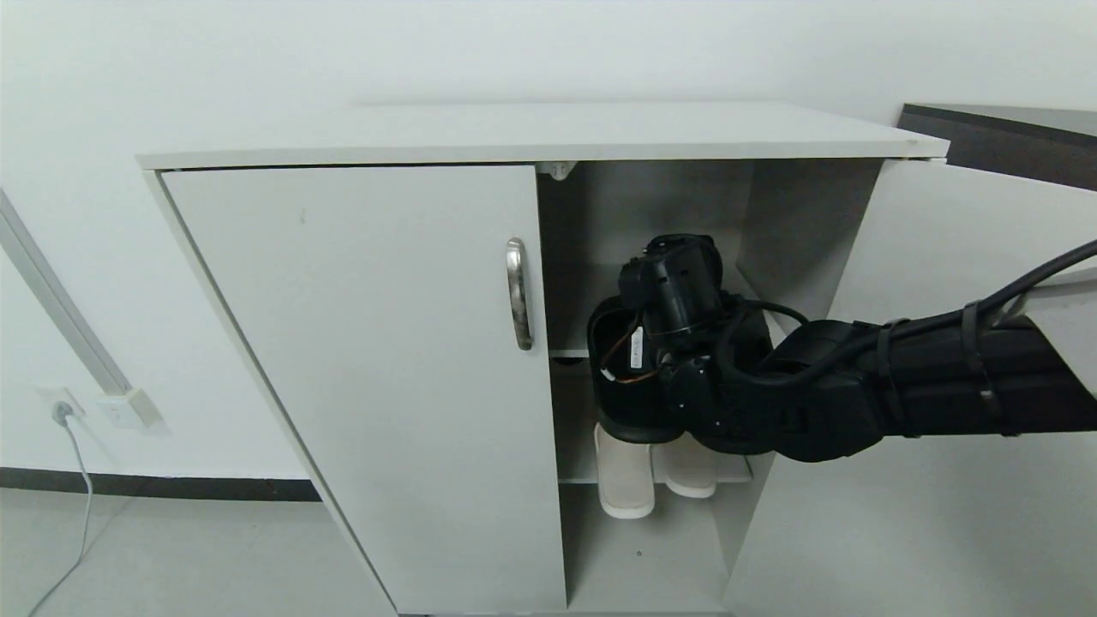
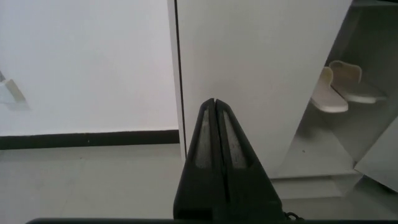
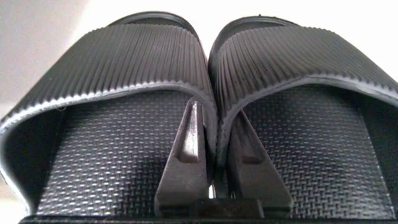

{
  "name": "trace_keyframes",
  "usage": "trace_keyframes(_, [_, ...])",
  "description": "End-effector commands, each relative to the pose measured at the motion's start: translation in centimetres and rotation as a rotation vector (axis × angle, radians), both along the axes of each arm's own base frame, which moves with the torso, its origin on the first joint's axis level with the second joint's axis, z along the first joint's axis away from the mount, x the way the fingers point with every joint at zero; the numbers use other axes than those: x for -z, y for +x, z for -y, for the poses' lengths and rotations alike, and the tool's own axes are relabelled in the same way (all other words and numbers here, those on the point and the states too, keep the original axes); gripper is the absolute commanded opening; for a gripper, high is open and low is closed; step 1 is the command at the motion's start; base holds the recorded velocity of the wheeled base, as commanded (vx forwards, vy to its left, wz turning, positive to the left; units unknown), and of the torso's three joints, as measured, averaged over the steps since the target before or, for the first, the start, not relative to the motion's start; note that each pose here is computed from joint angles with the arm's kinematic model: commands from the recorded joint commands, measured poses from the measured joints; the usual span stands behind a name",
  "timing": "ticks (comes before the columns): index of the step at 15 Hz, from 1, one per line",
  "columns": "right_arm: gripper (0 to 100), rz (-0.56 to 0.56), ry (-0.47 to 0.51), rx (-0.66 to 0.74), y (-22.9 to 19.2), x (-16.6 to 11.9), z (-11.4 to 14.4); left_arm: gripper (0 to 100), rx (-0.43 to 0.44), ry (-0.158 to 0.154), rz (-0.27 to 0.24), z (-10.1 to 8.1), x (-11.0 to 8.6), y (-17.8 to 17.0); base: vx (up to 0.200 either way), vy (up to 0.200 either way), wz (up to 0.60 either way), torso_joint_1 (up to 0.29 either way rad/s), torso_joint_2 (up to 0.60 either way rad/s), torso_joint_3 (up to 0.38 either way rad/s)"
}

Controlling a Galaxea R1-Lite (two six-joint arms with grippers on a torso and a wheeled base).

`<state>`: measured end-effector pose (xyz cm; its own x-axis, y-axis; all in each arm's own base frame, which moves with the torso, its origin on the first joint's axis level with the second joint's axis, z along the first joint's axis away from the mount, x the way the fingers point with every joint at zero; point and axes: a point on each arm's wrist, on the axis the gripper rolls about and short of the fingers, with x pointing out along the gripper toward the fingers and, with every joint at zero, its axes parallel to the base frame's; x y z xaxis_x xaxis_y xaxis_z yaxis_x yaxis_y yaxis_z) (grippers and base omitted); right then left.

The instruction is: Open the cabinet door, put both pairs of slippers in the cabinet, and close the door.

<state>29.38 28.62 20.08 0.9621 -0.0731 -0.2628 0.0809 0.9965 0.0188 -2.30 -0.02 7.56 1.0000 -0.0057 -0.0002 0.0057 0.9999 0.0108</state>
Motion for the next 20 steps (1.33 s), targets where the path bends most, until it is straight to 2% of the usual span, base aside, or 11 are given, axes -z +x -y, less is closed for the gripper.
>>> trace_keyframes(1, [0,0.006,0.005,0.006,0.2,-0.1,0.1,0,-0.001,0.000,-0.001,0.0,0.0,0.0,0.000,0.000,0.00,0.000,0.00,0.000])
trace_keyframes(9, [0,0.034,0.037,0.014,1.0,-0.2,0.0,0,-0.001,0.000,0.000,0.0,0.0,0.0,0.000,0.000,0.00,0.000,0.00,0.000])
trace_keyframes(15, [0,0.050,0.018,0.039,4.4,0.3,0.2,0,-0.001,0.000,0.000,0.0,0.0,0.0,0.000,0.000,0.00,0.000,0.00,0.000])
trace_keyframes(20, [0,0.046,0.003,0.037,4.5,0.4,0.2,0,-0.001,-0.002,0.000,0.0,0.0,0.0,0.000,0.000,0.00,0.000,0.00,0.000])
